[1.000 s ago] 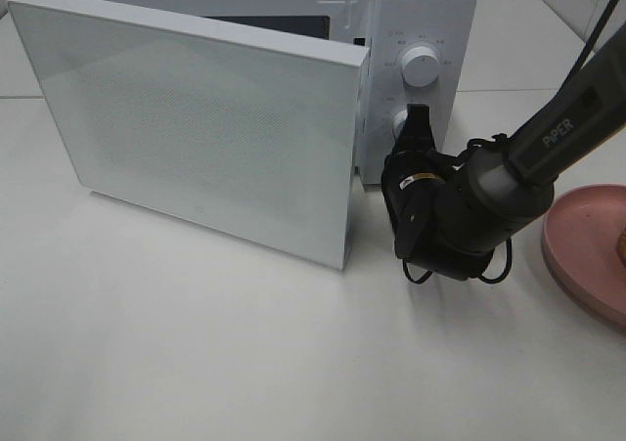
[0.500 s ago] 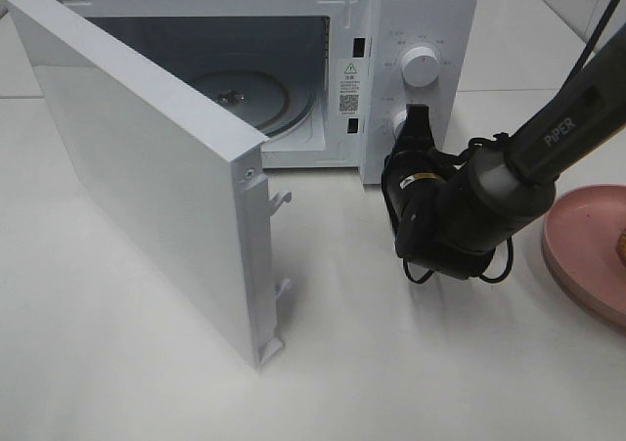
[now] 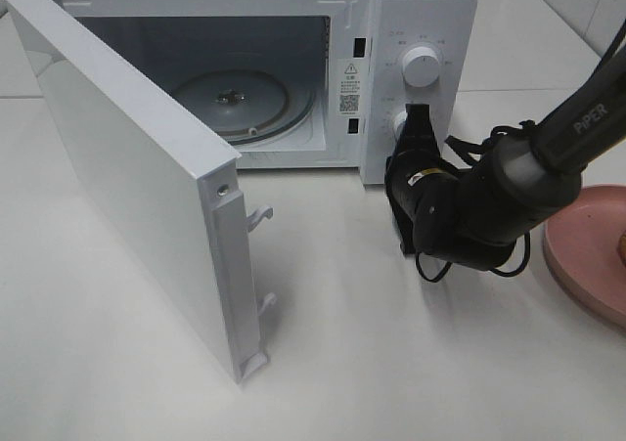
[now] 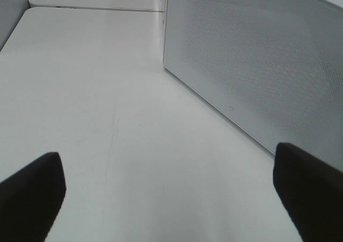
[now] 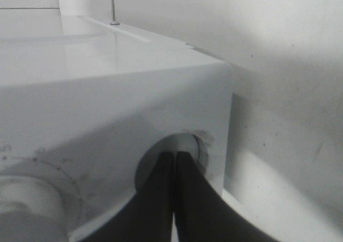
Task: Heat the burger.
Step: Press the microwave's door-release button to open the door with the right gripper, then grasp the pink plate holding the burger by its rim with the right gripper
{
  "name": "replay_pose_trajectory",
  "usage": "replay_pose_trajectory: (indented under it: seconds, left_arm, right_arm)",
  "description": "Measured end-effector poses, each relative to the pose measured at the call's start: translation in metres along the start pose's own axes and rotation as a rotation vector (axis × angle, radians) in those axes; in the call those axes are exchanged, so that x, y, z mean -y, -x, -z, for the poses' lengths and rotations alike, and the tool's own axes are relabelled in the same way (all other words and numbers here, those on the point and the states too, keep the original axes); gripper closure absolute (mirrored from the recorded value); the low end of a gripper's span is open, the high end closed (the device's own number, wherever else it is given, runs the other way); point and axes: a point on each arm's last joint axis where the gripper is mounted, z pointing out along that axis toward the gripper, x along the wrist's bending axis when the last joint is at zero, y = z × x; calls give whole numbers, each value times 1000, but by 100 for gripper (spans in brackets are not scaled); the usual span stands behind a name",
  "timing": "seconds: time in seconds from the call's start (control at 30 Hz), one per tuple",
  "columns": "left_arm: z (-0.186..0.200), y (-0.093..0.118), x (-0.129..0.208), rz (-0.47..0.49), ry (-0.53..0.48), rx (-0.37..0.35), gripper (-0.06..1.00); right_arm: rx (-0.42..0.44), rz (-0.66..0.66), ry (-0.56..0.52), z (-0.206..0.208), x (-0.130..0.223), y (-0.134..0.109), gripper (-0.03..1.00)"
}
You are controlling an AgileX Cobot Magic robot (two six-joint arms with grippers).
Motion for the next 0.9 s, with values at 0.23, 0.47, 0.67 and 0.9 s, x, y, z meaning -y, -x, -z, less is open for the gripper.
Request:
replay_pose_trajectory:
  seconds: [0.23,0.47,0.67,0.9]
  left_arm:
    - [0,0,0,0,0,0,-5]
    - [0,0,0,0,0,0,-5]
    - [0,0,0,0,0,0,-5]
    - [0,0,0,0,0,0,-5]
  right_arm:
    - [98,69,-80,21,-3,3,95]
    - [137,154,-115,45,-11,0,95]
    - [173,297,-177,72,-18,-8,95]
    - [224,529,-293,92,-17,-16,95]
